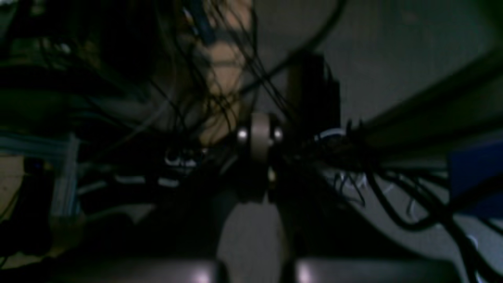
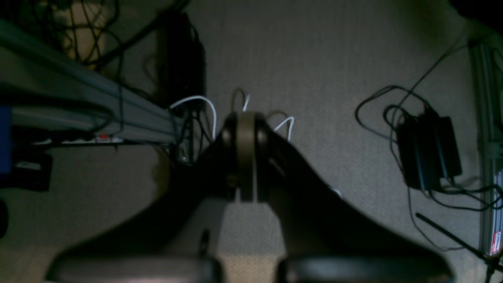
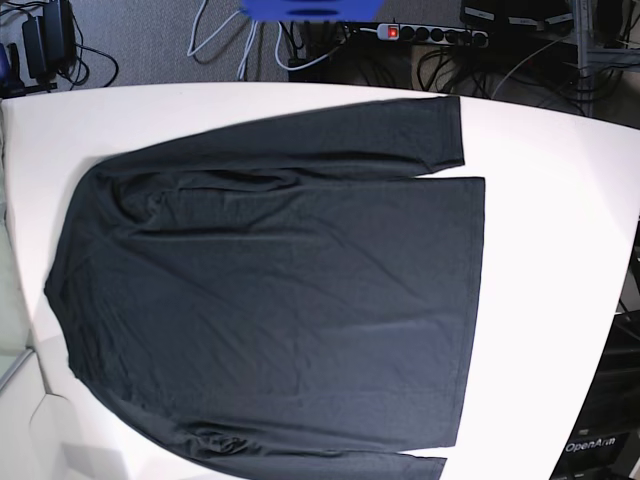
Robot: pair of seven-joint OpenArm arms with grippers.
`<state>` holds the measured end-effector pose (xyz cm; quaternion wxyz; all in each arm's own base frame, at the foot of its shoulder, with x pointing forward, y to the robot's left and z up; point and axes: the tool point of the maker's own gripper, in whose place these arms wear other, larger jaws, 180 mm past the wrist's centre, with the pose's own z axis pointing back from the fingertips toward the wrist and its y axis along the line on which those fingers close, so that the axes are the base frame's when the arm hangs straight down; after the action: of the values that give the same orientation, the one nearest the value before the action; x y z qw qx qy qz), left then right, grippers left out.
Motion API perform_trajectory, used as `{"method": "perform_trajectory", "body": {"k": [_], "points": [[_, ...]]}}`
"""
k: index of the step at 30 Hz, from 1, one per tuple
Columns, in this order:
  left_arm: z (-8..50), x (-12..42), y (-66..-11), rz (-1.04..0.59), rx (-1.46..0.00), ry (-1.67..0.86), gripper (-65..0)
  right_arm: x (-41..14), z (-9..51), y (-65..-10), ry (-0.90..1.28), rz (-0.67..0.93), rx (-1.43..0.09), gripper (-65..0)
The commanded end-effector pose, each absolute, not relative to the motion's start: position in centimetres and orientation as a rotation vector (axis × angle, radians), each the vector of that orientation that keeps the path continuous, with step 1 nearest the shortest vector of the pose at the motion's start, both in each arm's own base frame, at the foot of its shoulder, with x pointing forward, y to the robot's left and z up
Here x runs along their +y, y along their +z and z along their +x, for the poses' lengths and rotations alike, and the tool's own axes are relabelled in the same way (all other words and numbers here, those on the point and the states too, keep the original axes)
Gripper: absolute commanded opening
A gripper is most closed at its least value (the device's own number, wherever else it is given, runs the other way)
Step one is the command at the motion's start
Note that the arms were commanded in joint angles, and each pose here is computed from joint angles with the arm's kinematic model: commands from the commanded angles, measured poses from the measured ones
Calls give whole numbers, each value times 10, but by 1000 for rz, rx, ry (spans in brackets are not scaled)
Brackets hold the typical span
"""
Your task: Fold the T-shirt properly
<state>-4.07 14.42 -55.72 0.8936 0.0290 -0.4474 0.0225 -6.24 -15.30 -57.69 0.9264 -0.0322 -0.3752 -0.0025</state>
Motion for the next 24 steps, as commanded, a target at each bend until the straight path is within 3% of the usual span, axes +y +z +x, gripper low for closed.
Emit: {"method": "perform_trajectory", "body": {"k": [1, 16, 24], "points": [[-51, 145, -553, 60, -928, 48, -650, -156, -70, -570, -4, -71, -786, -650], [-58, 176, -549, 89, -922, -6, -650, -156, -65, -569, -4, -72, -807, -650], [-38, 174, -517, 46, -1096, 106, -650, -156, -59, -565, 0, -74, -839, -650]]}}
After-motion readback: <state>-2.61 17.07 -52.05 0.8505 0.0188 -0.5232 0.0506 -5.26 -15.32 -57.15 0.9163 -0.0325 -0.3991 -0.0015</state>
